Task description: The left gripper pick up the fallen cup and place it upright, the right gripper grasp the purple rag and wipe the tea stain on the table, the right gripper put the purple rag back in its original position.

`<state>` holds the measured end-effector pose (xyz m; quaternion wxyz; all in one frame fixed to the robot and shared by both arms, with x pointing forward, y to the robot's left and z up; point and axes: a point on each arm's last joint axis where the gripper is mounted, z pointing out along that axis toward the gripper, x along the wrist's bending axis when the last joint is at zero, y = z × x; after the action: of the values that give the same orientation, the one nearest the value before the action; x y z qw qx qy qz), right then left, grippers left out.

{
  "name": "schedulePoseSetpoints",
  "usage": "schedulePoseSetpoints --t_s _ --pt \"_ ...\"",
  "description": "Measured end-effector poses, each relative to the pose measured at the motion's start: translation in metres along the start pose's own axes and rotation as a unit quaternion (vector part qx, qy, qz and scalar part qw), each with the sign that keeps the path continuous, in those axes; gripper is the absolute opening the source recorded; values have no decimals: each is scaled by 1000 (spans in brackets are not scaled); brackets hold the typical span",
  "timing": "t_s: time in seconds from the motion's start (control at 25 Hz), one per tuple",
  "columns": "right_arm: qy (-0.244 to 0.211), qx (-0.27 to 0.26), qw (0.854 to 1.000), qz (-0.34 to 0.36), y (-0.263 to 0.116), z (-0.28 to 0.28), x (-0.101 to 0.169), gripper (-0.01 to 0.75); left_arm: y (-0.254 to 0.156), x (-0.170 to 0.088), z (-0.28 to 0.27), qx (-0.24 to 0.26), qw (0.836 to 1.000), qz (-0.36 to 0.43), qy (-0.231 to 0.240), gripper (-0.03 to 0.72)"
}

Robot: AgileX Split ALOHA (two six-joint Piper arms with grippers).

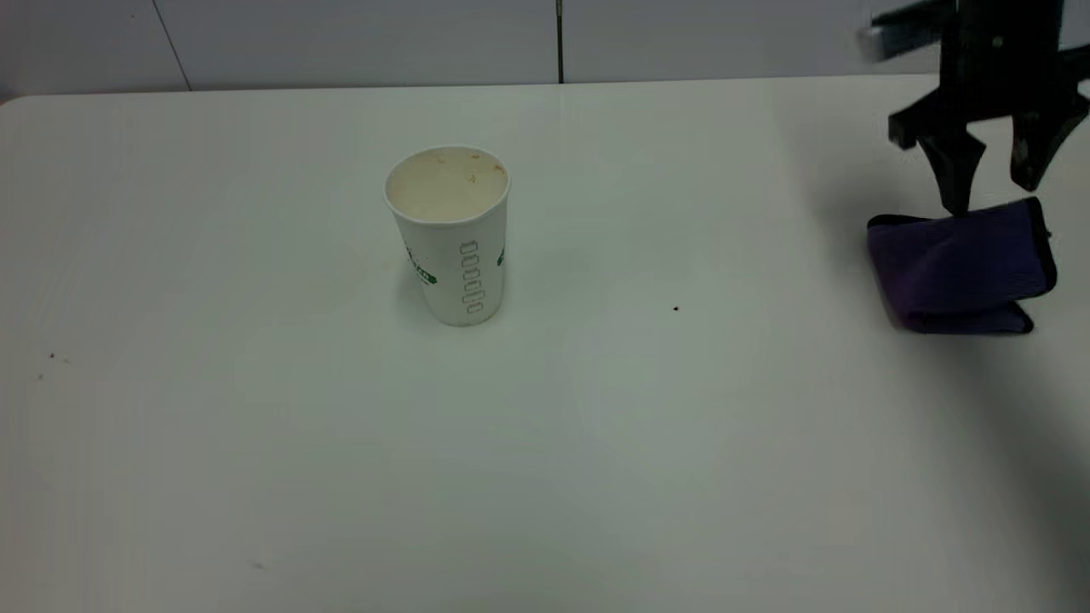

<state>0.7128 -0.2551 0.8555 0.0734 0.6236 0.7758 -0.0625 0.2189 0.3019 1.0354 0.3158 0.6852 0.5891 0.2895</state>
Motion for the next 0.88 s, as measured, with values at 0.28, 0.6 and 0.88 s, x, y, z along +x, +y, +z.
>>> schedulePoseSetpoints --t_s 0.28,0.6,0.88 --pt "67 -72 995 -37 -6 -102 28 575 0 0 0 0 1000 0 0 448" --pt "71 -140 986 -56 -39 -200 32 575 0 0 0 0 1000 0 0 448" --pt "112 -185 975 -57 -110 -264 32 575 0 0 0 0 1000 0 0 448"
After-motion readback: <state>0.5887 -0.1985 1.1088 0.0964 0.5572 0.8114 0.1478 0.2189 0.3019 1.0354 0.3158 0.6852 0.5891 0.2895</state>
